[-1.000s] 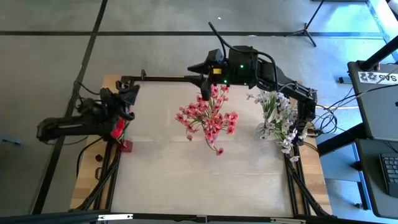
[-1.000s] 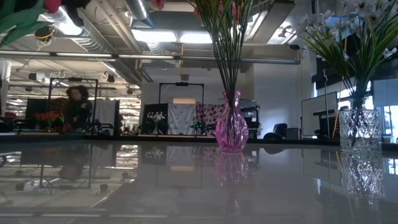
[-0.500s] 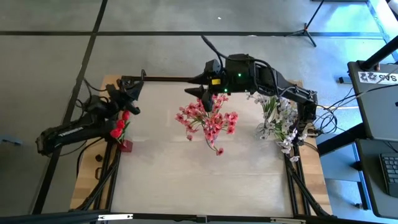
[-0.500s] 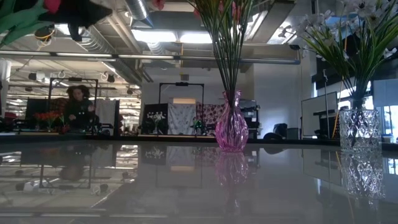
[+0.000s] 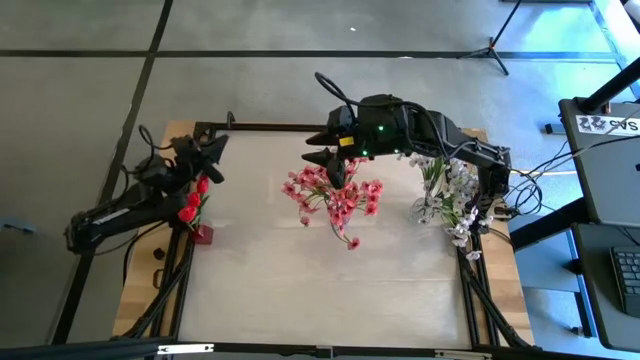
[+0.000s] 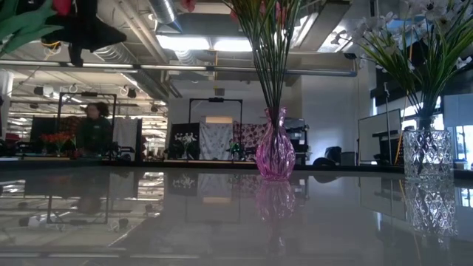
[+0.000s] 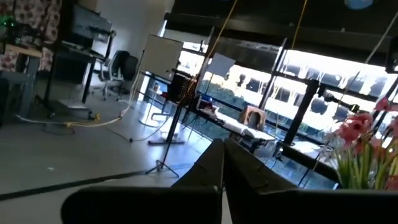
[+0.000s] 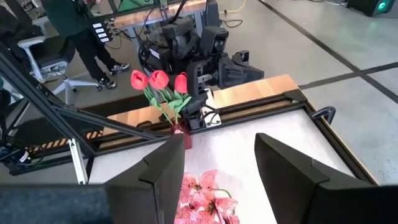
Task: Sort flowers into vase by color
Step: Return to Home Position
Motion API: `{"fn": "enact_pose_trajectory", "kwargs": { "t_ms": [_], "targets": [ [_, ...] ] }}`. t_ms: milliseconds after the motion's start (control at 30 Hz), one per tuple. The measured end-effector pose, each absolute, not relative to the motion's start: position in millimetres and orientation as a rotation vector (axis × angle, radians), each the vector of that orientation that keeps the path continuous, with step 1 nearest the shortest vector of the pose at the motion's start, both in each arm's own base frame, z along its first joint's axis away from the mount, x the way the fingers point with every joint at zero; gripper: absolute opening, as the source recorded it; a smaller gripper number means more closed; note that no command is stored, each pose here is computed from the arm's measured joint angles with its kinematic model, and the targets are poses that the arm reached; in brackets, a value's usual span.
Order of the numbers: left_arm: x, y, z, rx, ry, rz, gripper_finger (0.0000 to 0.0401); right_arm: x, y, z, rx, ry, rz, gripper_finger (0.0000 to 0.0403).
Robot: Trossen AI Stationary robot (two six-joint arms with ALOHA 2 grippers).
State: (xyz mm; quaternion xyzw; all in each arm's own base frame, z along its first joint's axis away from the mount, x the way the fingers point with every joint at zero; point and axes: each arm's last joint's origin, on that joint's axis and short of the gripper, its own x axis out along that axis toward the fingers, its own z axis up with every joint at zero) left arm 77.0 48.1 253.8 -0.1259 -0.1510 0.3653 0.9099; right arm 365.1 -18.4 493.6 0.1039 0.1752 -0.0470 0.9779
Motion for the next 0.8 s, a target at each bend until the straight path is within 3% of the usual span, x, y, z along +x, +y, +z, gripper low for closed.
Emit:
{"fn": "enact_pose_trajectory", "kwargs": {
  "t_ms": [333, 800],
  "targets": [
    [77, 40, 250, -0.351, -0.301, 0.679, 0.0, 365, -22, 493, 0.162, 0.357, -0.097, 0.0193],
    [91, 24, 216, -0.387, -0.18, 0.648, 0.0, 364, -22, 492, 0.151, 0.374, -0.098, 0.0193]
  ]
}}
